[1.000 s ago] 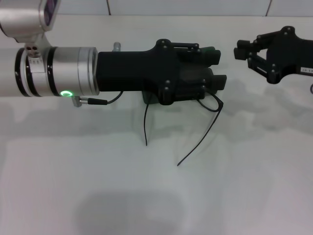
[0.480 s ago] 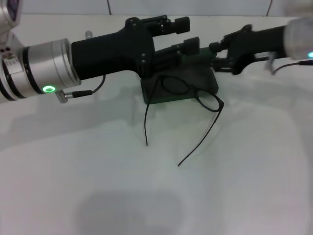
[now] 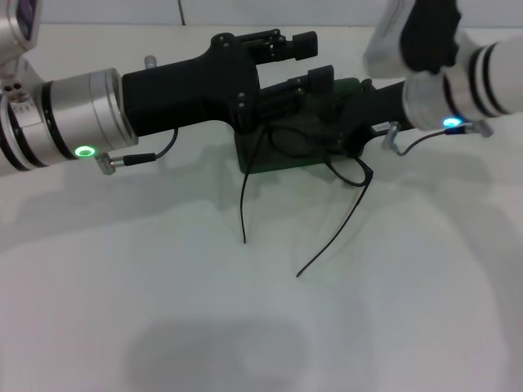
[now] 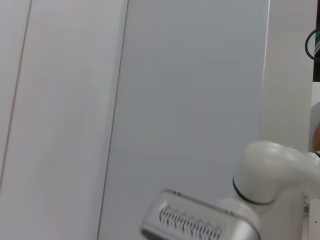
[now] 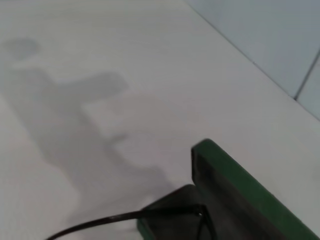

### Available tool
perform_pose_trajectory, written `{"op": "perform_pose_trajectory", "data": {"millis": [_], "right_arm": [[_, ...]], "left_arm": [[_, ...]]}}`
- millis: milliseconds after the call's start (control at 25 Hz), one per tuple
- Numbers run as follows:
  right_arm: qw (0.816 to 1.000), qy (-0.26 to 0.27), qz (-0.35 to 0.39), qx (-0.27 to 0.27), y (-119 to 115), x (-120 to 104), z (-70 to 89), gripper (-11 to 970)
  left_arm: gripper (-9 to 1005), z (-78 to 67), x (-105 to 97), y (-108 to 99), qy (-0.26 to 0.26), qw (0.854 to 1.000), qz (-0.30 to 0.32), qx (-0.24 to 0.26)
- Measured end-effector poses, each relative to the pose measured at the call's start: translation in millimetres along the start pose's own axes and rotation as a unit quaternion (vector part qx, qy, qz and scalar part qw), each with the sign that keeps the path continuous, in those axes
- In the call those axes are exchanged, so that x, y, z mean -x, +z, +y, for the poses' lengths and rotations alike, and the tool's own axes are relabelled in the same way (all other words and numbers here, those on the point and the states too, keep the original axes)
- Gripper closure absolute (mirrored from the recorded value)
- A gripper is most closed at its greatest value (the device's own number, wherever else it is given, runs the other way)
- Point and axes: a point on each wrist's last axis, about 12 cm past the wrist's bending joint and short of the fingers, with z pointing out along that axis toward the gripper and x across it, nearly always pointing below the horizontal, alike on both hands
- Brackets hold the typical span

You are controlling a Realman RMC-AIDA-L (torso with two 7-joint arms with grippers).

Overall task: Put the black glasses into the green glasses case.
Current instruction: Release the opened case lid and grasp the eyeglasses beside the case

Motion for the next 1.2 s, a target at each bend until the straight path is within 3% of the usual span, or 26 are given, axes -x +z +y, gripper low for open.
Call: {"op": "perform_pose_trajectory", "data": {"millis": [760,1200], "right_arm": [[0.999,0.027,-0.014,-0.03,18,-21,24.3,555],[0.999,0.027,-0.004,-0.025,24,-27,28.9,556]], "left_arm": [[484,3.3,6,9,-0.014,1.0,0.003,-0.013],[485,4.7,7,12,-0.013,1.0,0.004,-0.013]]}}
